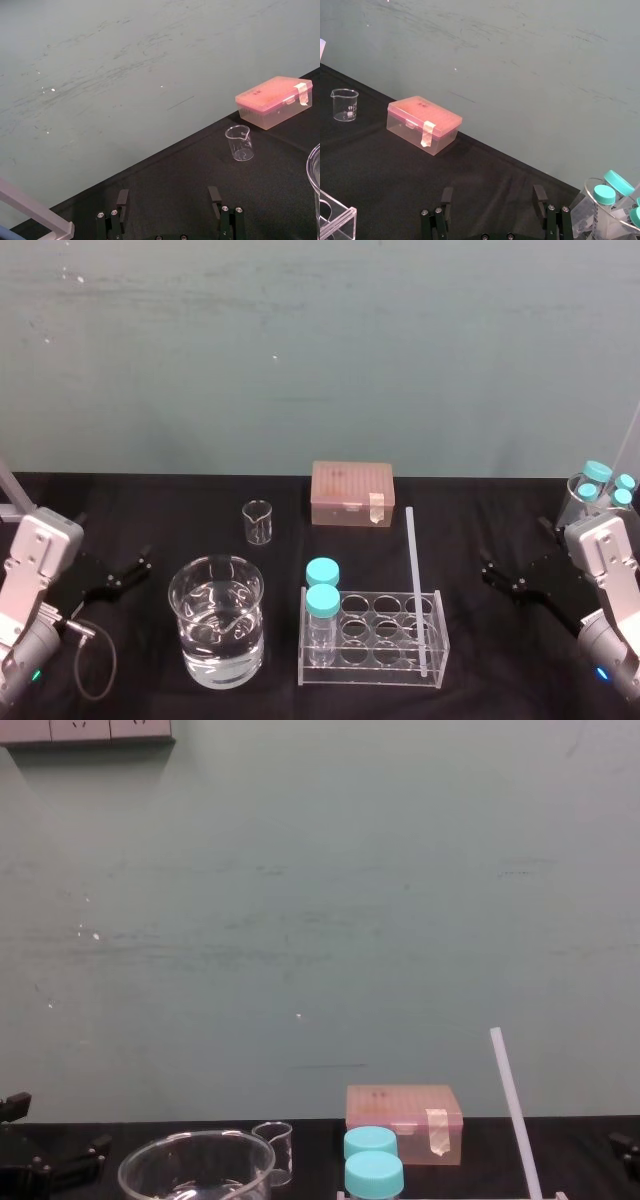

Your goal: Pick up the stirring rod with one hand, then place it down.

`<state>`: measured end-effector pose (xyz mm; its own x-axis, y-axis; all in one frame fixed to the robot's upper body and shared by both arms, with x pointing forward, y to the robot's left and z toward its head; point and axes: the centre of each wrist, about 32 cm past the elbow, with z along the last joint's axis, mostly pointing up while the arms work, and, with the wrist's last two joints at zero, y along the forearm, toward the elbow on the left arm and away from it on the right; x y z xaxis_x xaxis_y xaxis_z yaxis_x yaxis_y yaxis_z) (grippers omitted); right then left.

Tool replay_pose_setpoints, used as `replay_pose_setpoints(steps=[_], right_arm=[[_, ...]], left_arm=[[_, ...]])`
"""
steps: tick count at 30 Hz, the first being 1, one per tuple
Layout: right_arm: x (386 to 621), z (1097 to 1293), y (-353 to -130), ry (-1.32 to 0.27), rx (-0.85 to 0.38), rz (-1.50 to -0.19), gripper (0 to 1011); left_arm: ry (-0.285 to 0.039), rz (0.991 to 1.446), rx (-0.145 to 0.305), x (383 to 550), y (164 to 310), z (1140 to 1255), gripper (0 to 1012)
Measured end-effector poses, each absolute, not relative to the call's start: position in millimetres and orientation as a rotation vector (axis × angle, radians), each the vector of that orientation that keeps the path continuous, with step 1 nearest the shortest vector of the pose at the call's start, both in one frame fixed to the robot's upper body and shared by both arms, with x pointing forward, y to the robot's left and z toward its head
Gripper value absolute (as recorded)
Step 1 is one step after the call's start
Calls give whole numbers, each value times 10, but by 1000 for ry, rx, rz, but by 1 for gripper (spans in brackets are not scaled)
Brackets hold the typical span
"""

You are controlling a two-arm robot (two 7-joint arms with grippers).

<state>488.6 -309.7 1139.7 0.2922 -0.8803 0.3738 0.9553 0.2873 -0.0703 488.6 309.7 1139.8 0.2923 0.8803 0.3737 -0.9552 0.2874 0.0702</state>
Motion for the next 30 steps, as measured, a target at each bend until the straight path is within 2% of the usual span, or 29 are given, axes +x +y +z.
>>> replay_pose_setpoints(steps=[26, 30], right_arm=[[4886, 11398, -3097, -285, -305, -1248, 1003], [4894, 11420, -3077, -241, -247, -1242, 1003]], left_arm=[[-285, 1248, 304, 4886, 3097, 11398, 1005], [-285, 1248, 304, 4886, 3097, 11398, 1005]])
